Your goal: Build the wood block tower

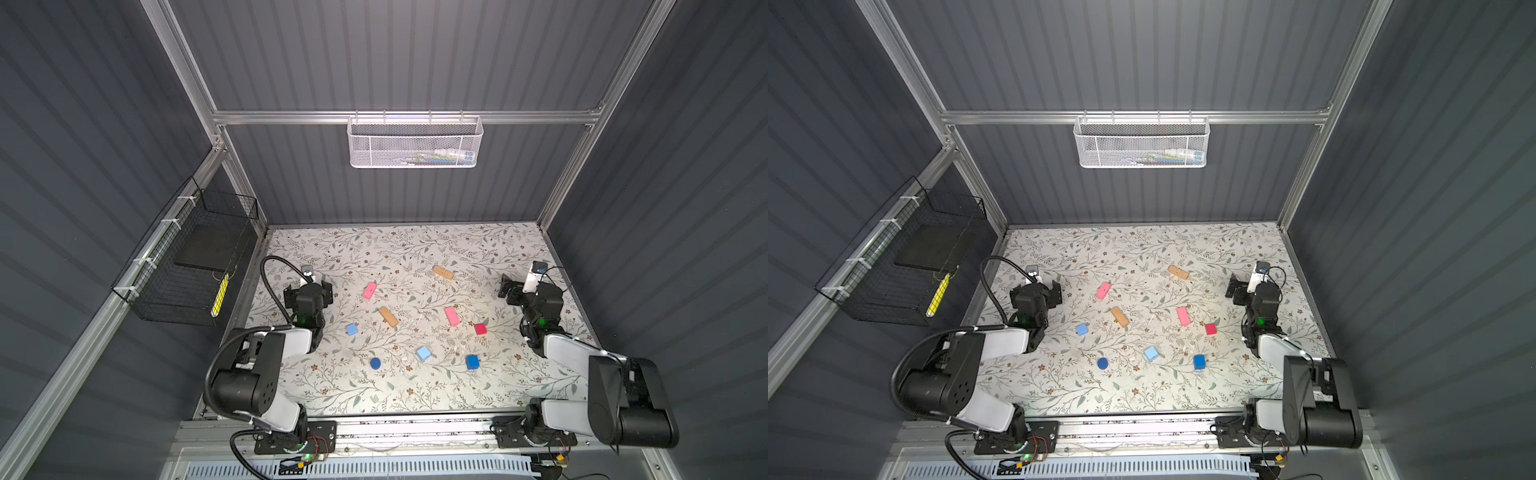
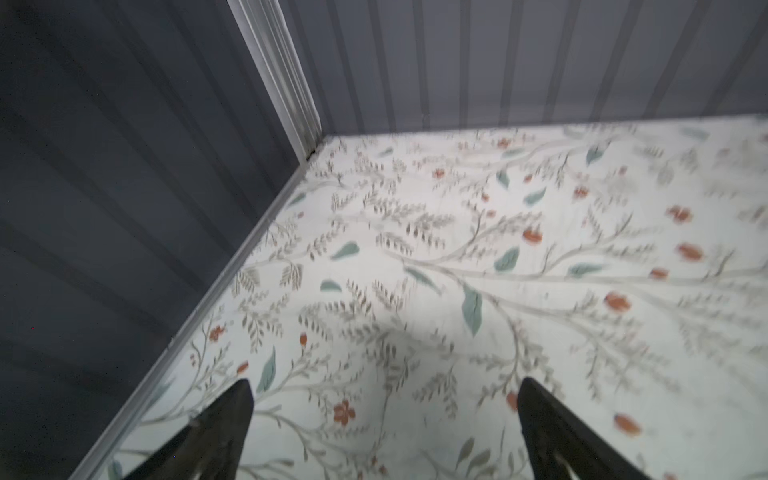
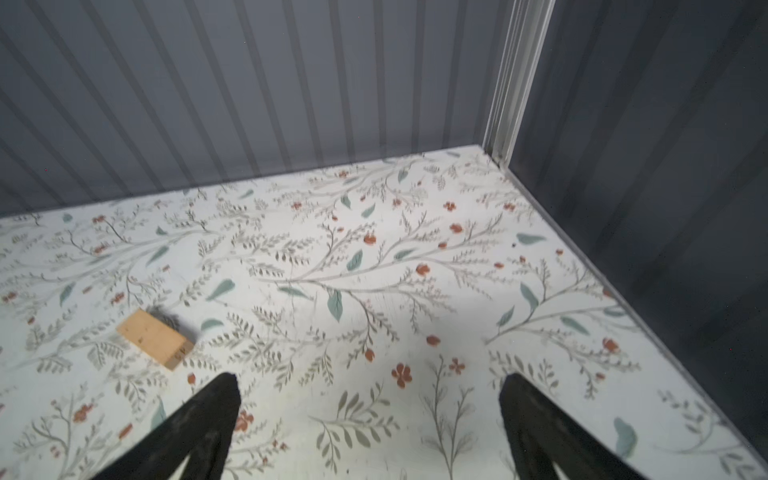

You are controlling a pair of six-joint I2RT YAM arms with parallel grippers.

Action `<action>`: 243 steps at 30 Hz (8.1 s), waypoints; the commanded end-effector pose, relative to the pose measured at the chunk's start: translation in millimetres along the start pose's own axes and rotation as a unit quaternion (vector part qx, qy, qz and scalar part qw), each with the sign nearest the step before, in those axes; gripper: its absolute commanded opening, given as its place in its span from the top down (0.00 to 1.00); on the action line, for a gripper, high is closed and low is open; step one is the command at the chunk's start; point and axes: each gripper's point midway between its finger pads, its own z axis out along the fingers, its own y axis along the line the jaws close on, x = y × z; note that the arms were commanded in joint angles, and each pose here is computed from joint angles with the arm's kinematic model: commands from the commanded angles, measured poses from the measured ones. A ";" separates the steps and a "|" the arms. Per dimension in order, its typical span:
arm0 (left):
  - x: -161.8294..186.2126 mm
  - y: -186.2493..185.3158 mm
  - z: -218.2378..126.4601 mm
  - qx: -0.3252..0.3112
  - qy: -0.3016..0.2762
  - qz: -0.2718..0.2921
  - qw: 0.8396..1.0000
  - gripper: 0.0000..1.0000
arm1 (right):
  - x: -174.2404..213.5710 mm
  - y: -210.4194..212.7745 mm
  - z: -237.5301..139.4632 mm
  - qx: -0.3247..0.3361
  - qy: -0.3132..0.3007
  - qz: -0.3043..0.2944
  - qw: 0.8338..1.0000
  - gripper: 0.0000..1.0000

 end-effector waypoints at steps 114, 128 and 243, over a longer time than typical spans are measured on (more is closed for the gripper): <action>-58.3 -121.8 -38.3 0.207 0.125 -0.039 0.970 0.00 | 133.0 205.8 118.5 0.101 0.486 0.068 0.865 0.29; -65.0 -116.3 -47.6 0.210 0.114 -0.050 0.970 0.00 | 136.5 237.0 79.8 0.037 0.498 0.009 0.866 0.32; -62.8 -131.3 -67.5 0.280 0.114 -0.032 0.953 0.00 | 8.3 308.1 -3.5 -0.124 0.381 -0.054 0.915 0.01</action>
